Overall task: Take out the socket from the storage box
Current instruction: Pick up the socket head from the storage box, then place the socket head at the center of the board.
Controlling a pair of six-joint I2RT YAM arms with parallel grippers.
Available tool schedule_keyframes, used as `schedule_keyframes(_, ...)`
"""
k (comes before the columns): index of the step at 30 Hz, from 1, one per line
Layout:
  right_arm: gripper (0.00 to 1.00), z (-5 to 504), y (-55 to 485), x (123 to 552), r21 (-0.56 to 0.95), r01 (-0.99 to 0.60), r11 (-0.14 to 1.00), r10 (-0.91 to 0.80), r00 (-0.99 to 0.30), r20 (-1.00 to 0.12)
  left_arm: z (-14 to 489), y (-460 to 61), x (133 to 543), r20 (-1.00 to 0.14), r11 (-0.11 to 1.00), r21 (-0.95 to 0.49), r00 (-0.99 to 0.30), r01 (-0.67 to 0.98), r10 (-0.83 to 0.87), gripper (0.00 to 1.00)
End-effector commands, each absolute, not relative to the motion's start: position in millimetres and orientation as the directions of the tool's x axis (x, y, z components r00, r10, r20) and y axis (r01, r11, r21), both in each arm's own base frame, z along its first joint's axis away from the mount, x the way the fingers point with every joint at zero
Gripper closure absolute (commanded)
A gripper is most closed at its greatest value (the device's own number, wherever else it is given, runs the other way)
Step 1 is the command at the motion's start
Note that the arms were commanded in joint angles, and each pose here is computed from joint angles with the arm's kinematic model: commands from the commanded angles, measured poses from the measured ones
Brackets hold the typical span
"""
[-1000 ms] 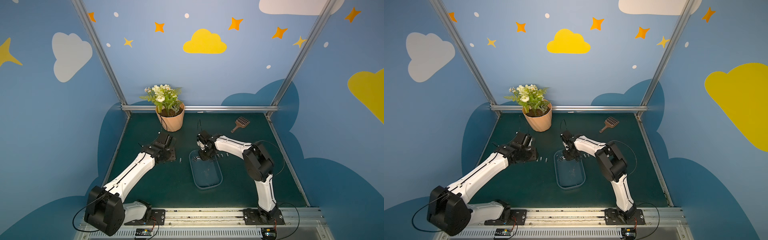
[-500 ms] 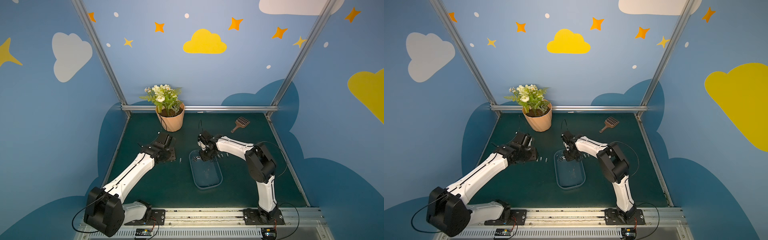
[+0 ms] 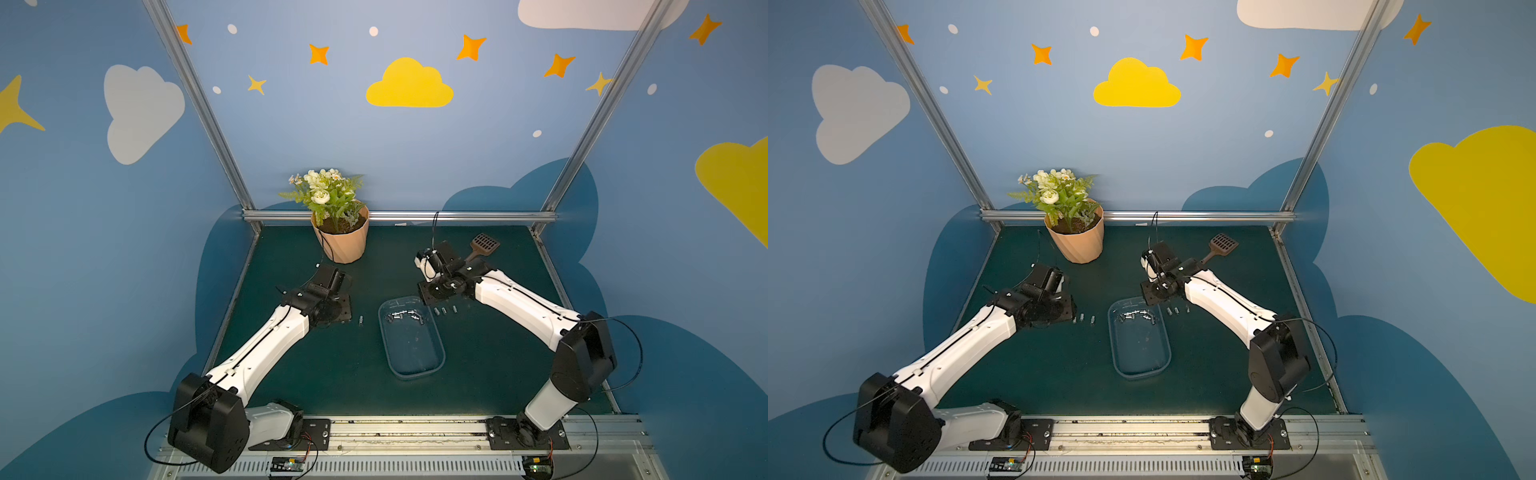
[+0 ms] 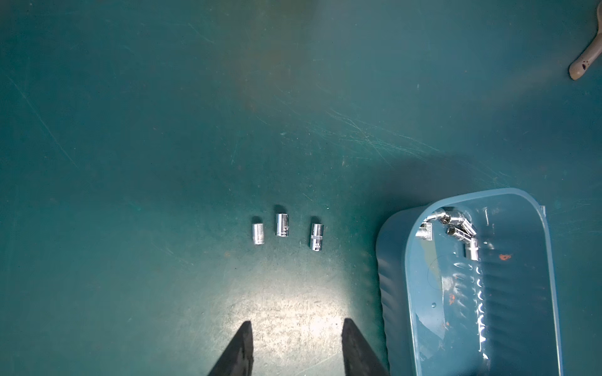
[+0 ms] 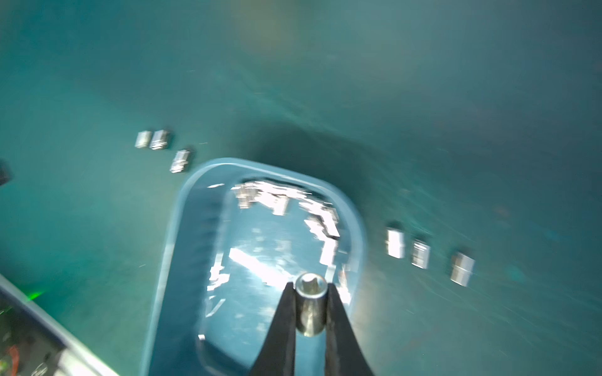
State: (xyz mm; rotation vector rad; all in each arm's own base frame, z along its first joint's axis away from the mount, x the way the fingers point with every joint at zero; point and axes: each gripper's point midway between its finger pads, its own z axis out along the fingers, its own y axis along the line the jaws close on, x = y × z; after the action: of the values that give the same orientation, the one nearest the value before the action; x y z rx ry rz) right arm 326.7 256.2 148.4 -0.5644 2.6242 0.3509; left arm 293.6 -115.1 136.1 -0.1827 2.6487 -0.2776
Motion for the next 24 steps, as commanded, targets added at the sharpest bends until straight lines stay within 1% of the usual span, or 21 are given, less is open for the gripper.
schedule_keyframes(1,0.89,128.2,213.3,328.5,0.103,-0.372,0.923,-0.306,-0.867,-0.393,136.7,-118.6,295.5,-0.431,0.968,-0.24,-0.886,-0.072,-0.173,0.54)
schedule_keyframes(5,0.89,111.7,177.7,335.4,0.076,-0.309,0.948,-0.263,-0.896,-0.358,138.1,-120.1,296.6,-0.432,0.967,-0.247,-0.885,-0.069,-0.173,0.54)
schedule_keyframes(10,0.89,81.5,149.1,340.6,0.072,-0.247,0.966,-0.214,-0.925,-0.313,136.5,-123.4,296.8,-0.422,0.963,-0.263,-0.889,-0.065,-0.175,0.54)
schedule_keyframes(16,0.89,54.2,137.7,344.5,0.072,-0.21,0.975,-0.183,-0.945,-0.273,139.3,-125.0,298.0,-0.427,0.962,-0.268,-0.887,-0.059,-0.173,0.54)
schedule_keyframes(24,0.89,39.1,134.6,356.5,0.077,-0.177,0.981,-0.153,-0.957,-0.247,138.5,-125.9,296.7,-0.421,0.96,-0.274,-0.89,-0.061,-0.176,0.54)
